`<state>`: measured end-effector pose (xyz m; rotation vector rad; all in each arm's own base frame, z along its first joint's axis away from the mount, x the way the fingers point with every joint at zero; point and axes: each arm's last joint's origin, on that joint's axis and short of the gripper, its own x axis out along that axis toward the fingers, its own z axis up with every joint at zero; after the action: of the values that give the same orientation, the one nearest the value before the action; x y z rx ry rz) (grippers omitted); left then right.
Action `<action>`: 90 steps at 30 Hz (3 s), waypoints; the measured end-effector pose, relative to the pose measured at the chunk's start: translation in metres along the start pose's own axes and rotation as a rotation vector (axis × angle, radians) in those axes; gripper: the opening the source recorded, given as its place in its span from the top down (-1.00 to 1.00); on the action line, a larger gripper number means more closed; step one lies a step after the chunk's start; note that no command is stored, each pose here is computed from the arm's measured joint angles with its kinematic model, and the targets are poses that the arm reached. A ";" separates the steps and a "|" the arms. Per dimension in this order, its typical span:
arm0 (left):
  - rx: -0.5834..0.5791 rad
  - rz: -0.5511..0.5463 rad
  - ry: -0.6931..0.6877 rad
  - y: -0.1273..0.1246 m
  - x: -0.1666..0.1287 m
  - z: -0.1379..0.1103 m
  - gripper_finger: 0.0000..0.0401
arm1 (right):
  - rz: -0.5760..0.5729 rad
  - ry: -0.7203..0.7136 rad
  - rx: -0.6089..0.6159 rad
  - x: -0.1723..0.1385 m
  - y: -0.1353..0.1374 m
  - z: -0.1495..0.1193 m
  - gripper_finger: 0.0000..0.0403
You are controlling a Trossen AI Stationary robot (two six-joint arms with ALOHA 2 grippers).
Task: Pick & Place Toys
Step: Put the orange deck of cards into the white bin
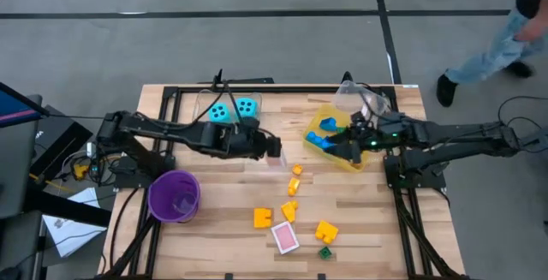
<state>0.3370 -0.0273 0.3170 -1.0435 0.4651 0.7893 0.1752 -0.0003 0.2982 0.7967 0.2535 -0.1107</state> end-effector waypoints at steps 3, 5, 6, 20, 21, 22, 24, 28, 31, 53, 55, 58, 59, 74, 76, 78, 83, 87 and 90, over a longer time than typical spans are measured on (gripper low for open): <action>-0.011 -0.025 -0.055 -0.003 0.003 0.008 -0.49 | -0.026 0.020 -0.002 0.018 0.000 0.000 -0.85; -0.019 -0.036 -0.080 -0.003 0.004 0.014 -0.49 | -0.054 0.033 -0.020 0.030 0.002 0.003 -0.85; -0.015 -0.042 -0.087 -0.004 0.005 0.016 -0.49 | -0.067 0.031 -0.025 0.036 0.004 0.005 -0.85; 0.009 -0.059 -0.124 -0.005 0.009 0.027 -0.49 | -0.255 0.113 -0.046 0.109 0.017 0.041 -0.85; 0.008 -0.058 -0.125 -0.005 0.009 0.028 -0.49 | -0.257 0.116 -0.055 0.113 0.020 0.043 -0.85; 0.009 -0.054 -0.125 -0.004 0.010 0.029 -0.49 | -0.263 0.129 -0.065 0.115 0.021 0.044 -0.85; 0.022 -0.027 -0.122 -0.001 0.010 0.028 -0.52 | -0.280 0.150 -0.075 0.115 0.023 0.046 -0.85; 0.046 -0.043 -0.132 -0.002 0.006 0.030 -0.52 | -0.277 0.148 -0.080 0.114 0.024 0.050 -0.80; 0.084 -0.059 -0.108 -0.004 0.006 0.029 -0.50 | -0.262 0.172 -0.087 0.114 0.024 0.049 -0.73; 0.320 -0.254 -0.088 -0.020 0.004 0.034 -0.51 | -0.186 0.251 -0.133 0.113 0.026 0.046 -0.58; 0.313 -0.266 -0.095 -0.022 0.004 0.035 -0.51 | -0.194 0.249 -0.117 0.113 0.024 0.047 -0.58; 0.306 -0.288 -0.088 -0.023 0.003 0.035 -0.51 | -0.211 0.252 -0.093 0.112 0.022 0.048 -0.58; 0.294 -0.292 -0.087 -0.024 0.003 0.035 -0.51 | -0.214 0.251 -0.086 0.112 0.021 0.048 -0.58; 0.216 -0.285 -0.043 -0.022 0.004 0.034 -0.51 | -0.190 0.224 -0.084 0.113 0.023 0.051 0.26; 0.195 -0.277 -0.045 -0.021 0.005 0.034 -0.52 | -0.194 0.213 -0.077 0.114 0.023 0.052 0.43; 0.173 -0.268 -0.044 -0.020 0.005 0.034 -0.55 | -0.202 0.205 -0.073 0.114 0.022 0.052 0.56; 0.186 -0.276 -0.024 -0.020 0.003 0.033 -0.71 | -0.196 0.222 -0.064 0.113 0.022 0.051 0.65; 0.174 -0.277 -0.046 -0.020 -0.001 0.036 -0.81 | -0.179 0.195 -0.069 0.112 0.025 0.054 0.65; 0.185 -0.251 -0.075 -0.016 -0.010 0.044 -0.85 | -0.197 0.192 -0.067 0.111 0.023 0.055 0.65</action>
<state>0.3418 0.0041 0.3520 -0.8764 0.3283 0.5484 0.2967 -0.0237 0.3212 0.7147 0.5147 -0.2106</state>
